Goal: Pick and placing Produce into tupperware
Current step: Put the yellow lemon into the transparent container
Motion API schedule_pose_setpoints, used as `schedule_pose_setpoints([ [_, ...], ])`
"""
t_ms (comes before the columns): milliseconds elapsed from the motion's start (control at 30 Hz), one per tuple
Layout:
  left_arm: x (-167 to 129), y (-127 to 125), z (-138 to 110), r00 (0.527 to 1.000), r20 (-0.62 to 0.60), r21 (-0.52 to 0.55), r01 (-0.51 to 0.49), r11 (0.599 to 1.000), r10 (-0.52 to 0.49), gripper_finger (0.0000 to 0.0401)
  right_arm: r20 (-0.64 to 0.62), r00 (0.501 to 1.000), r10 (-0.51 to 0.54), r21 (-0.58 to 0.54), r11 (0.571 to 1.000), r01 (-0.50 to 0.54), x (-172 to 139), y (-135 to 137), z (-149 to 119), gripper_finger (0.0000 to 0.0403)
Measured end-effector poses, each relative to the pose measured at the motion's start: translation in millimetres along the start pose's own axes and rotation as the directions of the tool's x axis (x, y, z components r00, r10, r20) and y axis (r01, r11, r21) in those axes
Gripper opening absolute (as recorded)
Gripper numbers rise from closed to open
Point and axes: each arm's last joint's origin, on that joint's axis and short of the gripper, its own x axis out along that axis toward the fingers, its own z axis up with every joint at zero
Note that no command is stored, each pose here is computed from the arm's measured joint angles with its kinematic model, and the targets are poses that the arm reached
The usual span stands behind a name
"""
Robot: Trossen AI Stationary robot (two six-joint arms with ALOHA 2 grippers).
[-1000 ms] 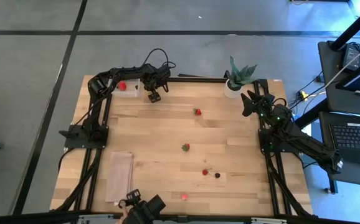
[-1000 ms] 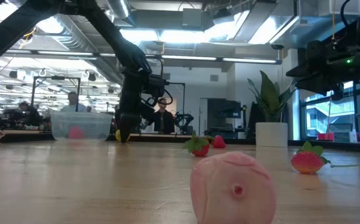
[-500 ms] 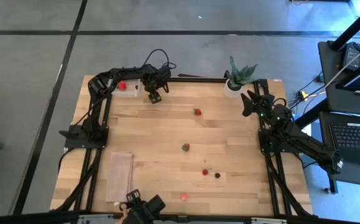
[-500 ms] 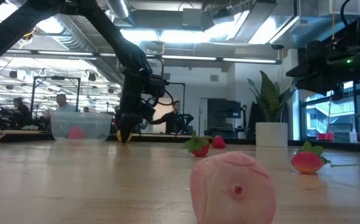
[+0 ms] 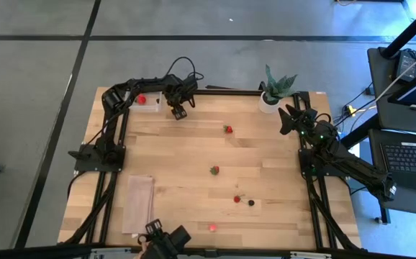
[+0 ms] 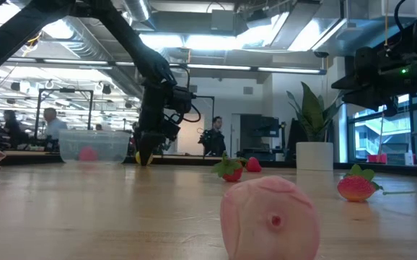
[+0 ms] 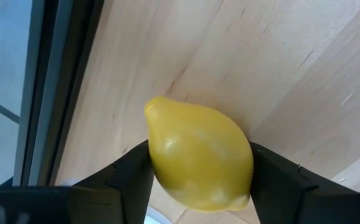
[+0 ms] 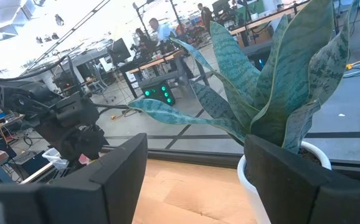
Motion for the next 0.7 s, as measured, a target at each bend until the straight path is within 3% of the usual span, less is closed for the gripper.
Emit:
schedule_pose_setpoints([
  [300,-24,-1,4,0.998,0.060,-0.006,-0.008,1.000,0.008,0.0213,0.000,1.000,0.000,0.000,1.000,0.000,0,0,0,0.0269],
  [533,-85,12,7,0.987,0.158,-0.082,-0.018,0.996,0.030,0.0214,0.000,1.000,0.000,0.000,1.000,0.000,0,0,0,0.0269],
  [700,-140,31,-15,0.981,0.183,-0.204,-0.025,0.979,0.063,0.0212,0.000,1.000,0.000,0.000,1.000,0.000,0,0,0,0.0269],
])
